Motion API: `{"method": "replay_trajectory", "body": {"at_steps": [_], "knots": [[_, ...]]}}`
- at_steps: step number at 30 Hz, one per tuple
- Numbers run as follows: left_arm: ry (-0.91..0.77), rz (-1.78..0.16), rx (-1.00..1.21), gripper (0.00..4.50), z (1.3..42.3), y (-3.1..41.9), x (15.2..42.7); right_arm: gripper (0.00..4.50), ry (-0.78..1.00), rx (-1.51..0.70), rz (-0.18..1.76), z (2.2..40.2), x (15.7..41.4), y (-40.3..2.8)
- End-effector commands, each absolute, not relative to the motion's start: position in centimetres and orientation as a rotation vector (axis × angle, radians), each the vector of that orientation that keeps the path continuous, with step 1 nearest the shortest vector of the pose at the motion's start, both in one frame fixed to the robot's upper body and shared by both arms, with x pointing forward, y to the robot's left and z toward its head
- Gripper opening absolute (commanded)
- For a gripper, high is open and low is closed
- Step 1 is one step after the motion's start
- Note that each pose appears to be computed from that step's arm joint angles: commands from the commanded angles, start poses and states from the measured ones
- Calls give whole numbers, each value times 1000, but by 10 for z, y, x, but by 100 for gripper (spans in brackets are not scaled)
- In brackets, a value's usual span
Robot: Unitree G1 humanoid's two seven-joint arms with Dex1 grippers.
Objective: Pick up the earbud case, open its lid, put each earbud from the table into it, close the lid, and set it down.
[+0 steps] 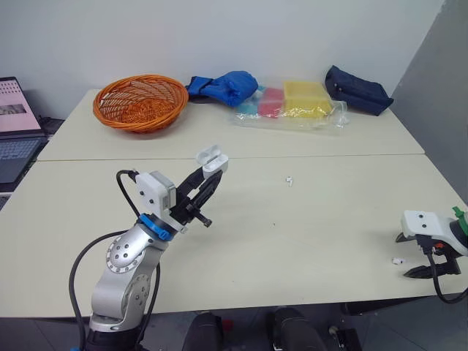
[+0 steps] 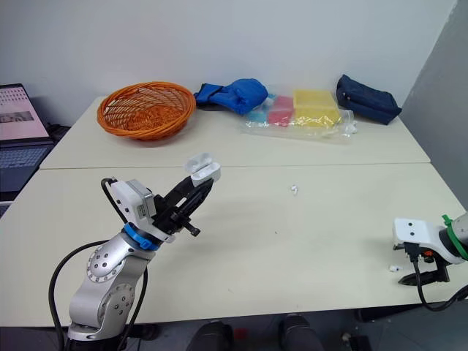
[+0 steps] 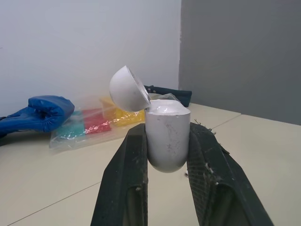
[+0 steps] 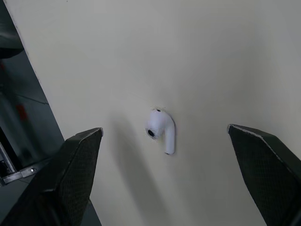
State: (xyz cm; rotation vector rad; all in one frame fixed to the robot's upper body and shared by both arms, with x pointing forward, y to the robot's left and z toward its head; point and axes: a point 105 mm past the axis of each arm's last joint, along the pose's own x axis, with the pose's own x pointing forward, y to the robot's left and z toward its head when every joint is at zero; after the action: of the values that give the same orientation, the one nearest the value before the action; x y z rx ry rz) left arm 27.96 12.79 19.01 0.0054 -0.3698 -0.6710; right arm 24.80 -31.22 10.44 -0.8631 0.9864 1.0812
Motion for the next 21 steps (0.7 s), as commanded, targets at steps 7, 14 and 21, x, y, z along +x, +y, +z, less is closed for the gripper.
{"method": "replay_trajectory", "body": {"at_steps": [7,14,21], "knots": [[-417,-708,20,75,202,123,271,445,912,-900,1000,110,264,-315],[-414,-713,19,75,201,123,270,445,907,-913,1004,113,268,-314],[-413,-714,17,75,201,124,272,445,889,-928,984,119,280,-316]]}}
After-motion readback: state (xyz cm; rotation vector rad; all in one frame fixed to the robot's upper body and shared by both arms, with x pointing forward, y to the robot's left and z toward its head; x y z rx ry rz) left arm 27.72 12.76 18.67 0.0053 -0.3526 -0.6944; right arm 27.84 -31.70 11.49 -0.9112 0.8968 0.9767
